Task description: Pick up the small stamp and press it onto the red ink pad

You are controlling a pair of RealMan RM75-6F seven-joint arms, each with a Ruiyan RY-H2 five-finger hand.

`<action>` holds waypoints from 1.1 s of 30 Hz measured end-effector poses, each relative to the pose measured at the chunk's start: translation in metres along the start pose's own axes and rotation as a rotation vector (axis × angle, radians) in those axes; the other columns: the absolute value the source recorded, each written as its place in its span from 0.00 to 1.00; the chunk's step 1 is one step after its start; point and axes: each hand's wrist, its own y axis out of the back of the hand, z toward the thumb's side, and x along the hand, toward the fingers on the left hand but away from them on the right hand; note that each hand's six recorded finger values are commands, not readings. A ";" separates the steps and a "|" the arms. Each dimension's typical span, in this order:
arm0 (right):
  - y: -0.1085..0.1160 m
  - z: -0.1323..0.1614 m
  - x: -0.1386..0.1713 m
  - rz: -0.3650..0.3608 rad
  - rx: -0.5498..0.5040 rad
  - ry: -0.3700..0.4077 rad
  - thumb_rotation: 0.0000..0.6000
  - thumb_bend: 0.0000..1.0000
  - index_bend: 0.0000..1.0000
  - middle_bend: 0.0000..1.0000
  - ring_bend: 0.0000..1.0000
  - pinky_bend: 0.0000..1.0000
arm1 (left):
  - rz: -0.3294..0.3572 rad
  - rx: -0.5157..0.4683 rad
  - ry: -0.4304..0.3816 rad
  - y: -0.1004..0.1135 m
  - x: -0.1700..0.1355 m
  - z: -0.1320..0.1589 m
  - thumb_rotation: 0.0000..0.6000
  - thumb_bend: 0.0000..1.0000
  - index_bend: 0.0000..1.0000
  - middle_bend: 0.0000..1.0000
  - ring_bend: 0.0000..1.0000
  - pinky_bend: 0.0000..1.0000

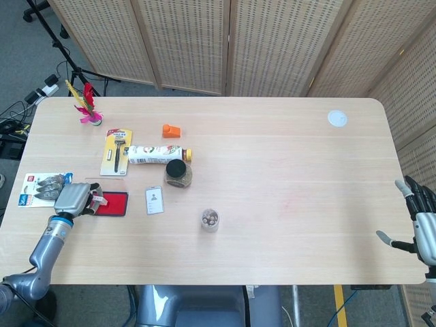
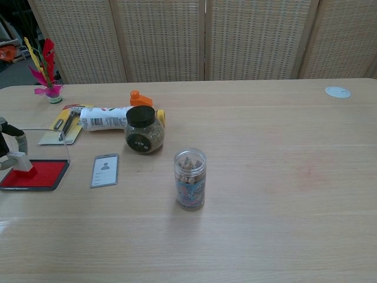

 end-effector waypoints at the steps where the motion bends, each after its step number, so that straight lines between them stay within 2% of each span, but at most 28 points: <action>1: 0.000 0.000 0.000 0.000 0.000 0.000 1.00 0.00 0.01 0.00 0.00 0.00 | 0.000 0.001 0.000 0.000 0.000 0.000 1.00 0.43 0.59 0.98 1.00 0.99; 24: 0.002 -0.001 0.000 -0.005 -0.004 0.000 1.00 0.00 0.01 0.00 0.00 0.00 | -0.012 0.006 0.009 -0.011 -0.002 -0.004 1.00 0.43 0.60 0.98 1.00 0.99; 33: 0.002 0.000 0.000 -0.006 -0.007 0.001 1.00 0.00 0.01 0.00 0.00 0.00 | 0.003 -0.008 0.000 -0.006 -0.004 -0.002 1.00 0.43 0.60 0.98 1.00 0.99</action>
